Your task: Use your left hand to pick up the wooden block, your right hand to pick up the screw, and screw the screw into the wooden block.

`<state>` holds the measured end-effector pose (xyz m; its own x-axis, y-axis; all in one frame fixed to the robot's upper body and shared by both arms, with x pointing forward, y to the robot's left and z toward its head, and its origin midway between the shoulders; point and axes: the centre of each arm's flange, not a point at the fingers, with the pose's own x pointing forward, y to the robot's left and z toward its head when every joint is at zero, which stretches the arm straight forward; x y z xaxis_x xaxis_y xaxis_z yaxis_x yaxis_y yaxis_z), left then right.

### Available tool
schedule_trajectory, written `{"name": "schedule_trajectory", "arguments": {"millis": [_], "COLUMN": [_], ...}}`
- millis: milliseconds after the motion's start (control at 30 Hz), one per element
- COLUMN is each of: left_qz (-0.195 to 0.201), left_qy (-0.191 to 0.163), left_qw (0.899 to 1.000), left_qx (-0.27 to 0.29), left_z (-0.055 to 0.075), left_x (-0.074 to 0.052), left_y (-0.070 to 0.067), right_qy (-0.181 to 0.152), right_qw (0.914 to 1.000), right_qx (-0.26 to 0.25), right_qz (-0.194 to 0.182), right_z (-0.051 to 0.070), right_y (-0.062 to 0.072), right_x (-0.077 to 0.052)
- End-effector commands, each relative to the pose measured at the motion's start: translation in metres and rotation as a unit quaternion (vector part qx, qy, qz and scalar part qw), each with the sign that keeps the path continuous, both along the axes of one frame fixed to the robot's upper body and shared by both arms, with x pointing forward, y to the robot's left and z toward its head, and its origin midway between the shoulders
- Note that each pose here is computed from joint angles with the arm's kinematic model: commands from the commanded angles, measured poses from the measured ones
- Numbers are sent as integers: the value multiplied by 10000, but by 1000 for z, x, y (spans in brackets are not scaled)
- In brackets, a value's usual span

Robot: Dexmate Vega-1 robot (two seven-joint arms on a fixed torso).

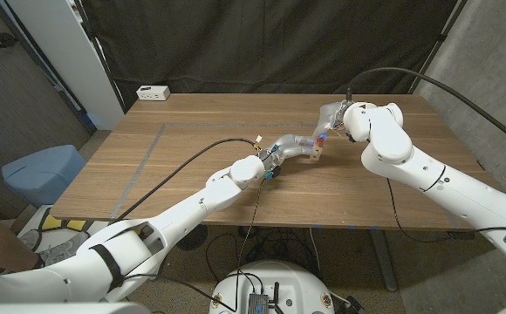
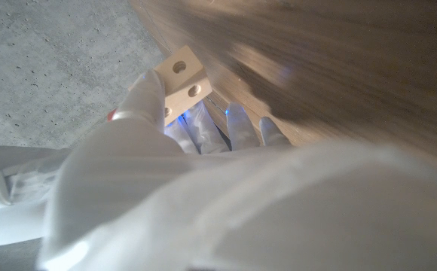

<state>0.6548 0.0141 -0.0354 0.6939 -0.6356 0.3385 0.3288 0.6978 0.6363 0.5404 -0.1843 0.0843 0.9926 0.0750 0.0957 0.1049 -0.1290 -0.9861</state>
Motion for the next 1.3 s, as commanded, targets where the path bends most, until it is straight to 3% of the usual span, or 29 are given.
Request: {"name": "schedule_trajectory", "arguments": {"millis": [33,767,1300], "left_qz": [-1,-21,0], "left_qy": [5,7,-14], "left_qw": [10000,10000,10000], "left_qx": [-8,-16,-64], "left_z": [0,1,1], "left_x": [1,2,3], "left_y": [3,4,4], "right_qy": [-79,-311,-153], "right_qw": [9999,9994,9998], "right_qx": [-4,-20,65], "right_qz": [-75,-118,112], "right_z": [-1,-1,3], "right_y": [2,6,3], "right_x": [2,3,-2]}}
